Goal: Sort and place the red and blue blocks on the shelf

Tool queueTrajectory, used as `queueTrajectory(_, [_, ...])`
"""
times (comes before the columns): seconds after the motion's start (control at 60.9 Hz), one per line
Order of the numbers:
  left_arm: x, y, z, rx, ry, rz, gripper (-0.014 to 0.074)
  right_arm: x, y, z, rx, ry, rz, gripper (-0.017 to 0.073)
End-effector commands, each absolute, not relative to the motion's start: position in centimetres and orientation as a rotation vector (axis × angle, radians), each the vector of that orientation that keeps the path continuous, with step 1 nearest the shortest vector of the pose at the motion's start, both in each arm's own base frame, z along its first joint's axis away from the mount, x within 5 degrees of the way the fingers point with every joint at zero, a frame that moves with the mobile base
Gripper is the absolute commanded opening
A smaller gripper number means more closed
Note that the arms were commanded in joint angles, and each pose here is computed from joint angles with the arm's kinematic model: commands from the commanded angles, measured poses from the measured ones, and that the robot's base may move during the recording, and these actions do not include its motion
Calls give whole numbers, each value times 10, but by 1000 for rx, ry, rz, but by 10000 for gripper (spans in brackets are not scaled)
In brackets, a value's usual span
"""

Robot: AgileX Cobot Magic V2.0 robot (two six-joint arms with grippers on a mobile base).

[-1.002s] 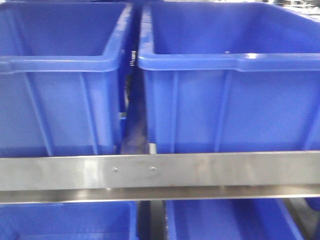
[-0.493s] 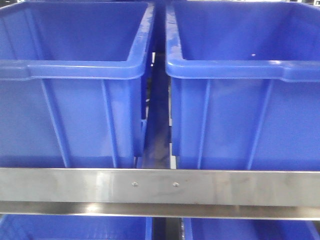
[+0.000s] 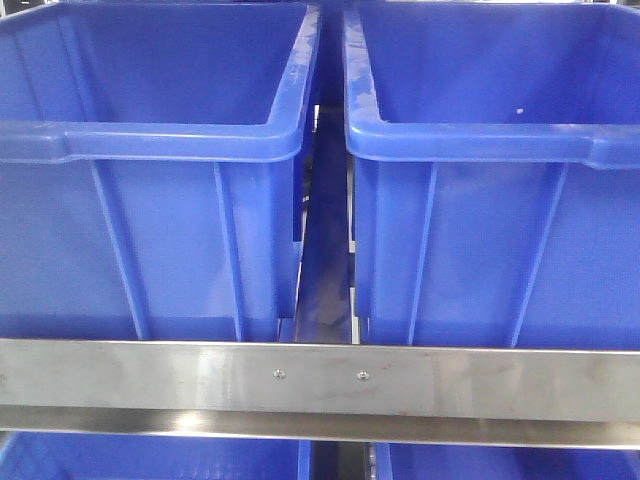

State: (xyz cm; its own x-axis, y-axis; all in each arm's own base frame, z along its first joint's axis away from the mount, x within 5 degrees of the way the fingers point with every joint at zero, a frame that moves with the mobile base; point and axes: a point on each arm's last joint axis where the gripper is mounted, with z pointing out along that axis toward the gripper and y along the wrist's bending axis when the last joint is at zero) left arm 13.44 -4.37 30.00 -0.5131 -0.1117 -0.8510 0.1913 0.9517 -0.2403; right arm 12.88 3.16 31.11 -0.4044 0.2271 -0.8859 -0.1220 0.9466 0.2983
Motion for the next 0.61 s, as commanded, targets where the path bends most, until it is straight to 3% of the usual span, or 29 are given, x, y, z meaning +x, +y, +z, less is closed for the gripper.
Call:
queueTrajectory(0.0, [138,-44,317,42,1962,-395,125,131,31,329,75,1831,393,63])
queueTrajectory(0.591, [138,-44,317,42,1962,-395,125,131,31,329,75,1831,393,63])
